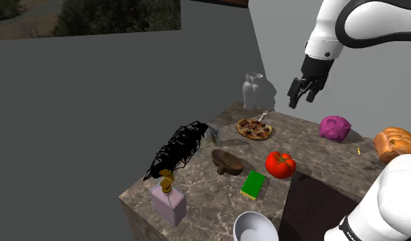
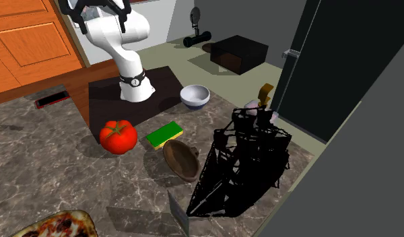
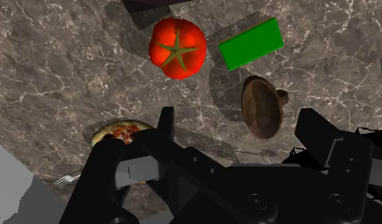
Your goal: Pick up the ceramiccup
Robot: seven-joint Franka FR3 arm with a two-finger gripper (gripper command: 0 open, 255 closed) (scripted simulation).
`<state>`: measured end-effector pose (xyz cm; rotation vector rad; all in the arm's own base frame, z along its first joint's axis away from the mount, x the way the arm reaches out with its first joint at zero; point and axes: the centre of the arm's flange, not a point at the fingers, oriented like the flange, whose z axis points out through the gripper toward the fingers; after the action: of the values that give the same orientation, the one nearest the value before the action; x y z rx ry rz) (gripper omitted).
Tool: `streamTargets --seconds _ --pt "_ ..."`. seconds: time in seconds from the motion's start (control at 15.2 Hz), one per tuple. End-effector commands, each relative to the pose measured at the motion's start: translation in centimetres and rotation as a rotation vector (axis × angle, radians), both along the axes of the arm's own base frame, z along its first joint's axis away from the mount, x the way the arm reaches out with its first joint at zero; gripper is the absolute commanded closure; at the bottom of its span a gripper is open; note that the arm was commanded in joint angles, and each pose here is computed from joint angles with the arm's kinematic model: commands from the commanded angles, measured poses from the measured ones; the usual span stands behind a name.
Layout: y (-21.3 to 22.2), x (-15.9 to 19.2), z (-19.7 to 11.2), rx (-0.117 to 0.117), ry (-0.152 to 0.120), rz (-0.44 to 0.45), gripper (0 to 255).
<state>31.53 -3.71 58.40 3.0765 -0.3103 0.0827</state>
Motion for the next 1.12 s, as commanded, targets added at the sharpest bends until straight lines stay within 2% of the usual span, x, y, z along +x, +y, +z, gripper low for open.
streamTargets --seconds 0.0,1.06 --pt "0.0 0.0 0.0 0.0 0.0 0.0 0" --pt "7.7 10.4 -16.8 -0.016 0.005 0.059 0"
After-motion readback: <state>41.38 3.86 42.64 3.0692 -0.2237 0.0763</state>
